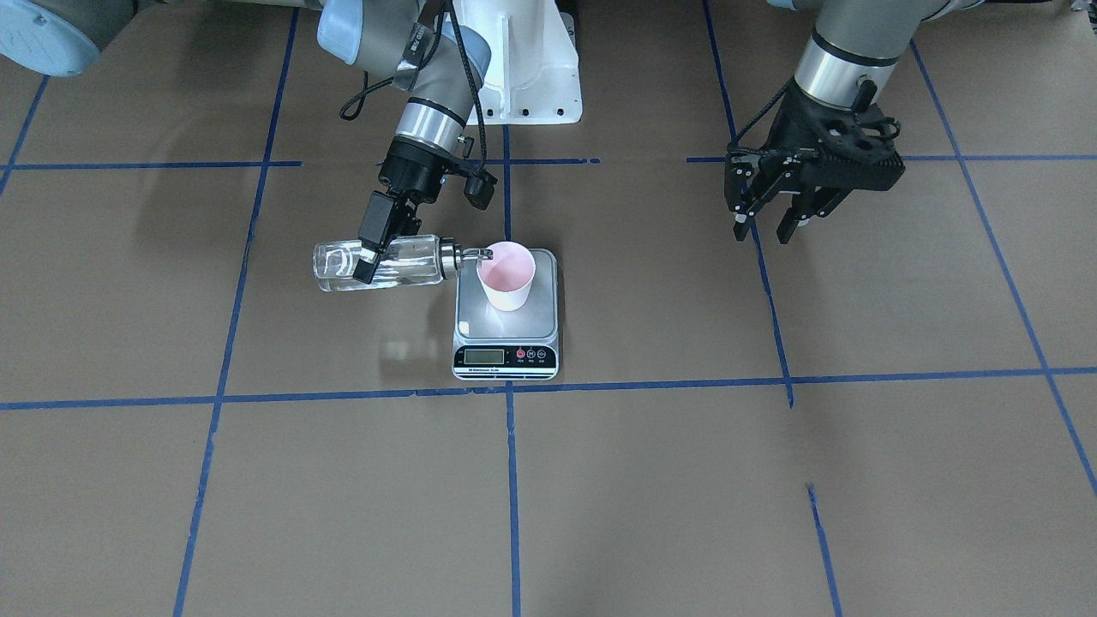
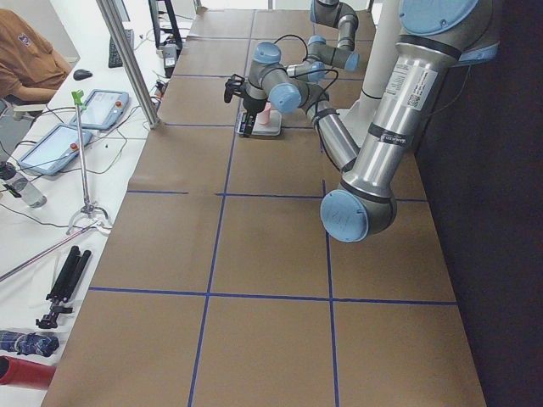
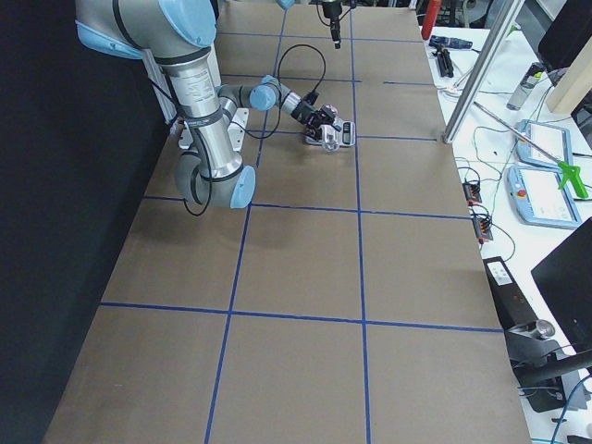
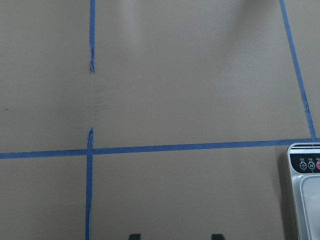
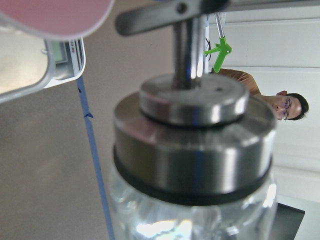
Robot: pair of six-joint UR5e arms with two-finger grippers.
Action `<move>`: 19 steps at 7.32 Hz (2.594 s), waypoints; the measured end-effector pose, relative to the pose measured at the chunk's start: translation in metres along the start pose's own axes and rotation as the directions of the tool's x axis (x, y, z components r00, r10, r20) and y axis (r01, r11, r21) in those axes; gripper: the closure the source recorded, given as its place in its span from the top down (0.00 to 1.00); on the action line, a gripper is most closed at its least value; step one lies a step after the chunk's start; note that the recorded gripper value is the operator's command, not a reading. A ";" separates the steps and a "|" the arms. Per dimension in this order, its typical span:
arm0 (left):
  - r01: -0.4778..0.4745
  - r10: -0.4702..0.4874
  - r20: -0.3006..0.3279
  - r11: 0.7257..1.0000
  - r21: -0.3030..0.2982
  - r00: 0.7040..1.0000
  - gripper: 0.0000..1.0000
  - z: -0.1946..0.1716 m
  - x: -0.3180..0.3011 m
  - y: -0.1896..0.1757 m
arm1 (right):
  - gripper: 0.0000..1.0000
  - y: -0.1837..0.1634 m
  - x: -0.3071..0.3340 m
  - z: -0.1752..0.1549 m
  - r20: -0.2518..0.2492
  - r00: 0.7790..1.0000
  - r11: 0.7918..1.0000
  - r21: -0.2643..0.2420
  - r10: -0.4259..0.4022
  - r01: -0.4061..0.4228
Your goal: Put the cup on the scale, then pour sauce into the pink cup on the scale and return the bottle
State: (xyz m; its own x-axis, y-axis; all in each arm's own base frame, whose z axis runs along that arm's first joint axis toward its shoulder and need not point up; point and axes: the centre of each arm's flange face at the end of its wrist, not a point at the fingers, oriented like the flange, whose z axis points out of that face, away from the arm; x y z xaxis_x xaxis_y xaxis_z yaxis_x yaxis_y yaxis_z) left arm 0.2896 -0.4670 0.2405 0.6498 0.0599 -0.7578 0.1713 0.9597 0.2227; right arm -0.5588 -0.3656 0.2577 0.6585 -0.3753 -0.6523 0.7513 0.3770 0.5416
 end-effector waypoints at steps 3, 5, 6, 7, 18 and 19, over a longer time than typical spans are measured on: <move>0.000 0.000 0.001 1.000 -0.002 1.000 0.57 0.001 0.000 0.000 | 0.00 -0.003 0.007 -0.001 -0.046 0.992 0.993 -0.010 -0.116 0.116; 0.001 -0.001 0.002 1.000 -0.005 1.000 0.57 0.002 0.000 0.000 | 0.00 -0.004 0.009 -0.002 -0.061 0.987 0.989 -0.011 -0.147 0.146; 0.001 -0.001 0.001 1.000 -0.005 1.000 0.57 0.002 0.000 0.001 | 0.00 -0.004 0.010 -0.002 -0.069 0.985 0.987 -0.011 -0.158 0.157; 0.001 -0.001 0.001 1.000 -0.005 1.000 0.57 0.002 0.001 0.001 | 0.00 -0.004 0.010 -0.001 -0.081 0.980 0.983 -0.015 -0.181 0.180; 0.000 0.000 -0.002 1.000 -0.005 1.000 0.58 0.001 0.002 0.002 | 0.00 -0.001 0.011 -0.002 -0.082 0.996 0.999 0.006 0.038 -0.038; 0.000 0.000 -0.002 1.000 -0.004 1.000 0.58 0.001 0.002 0.001 | 0.00 -0.002 0.006 -0.005 -0.064 0.990 0.992 0.022 0.122 -0.121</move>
State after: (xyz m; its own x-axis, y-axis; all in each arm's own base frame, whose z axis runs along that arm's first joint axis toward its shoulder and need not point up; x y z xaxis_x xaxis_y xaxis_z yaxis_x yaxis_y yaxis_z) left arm 0.2920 -0.4657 0.2399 0.6481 0.0604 -0.7592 0.1681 0.9609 0.2199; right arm -0.5560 -0.3646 0.2501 0.7413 -0.2715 -0.6138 0.6669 0.4012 0.6280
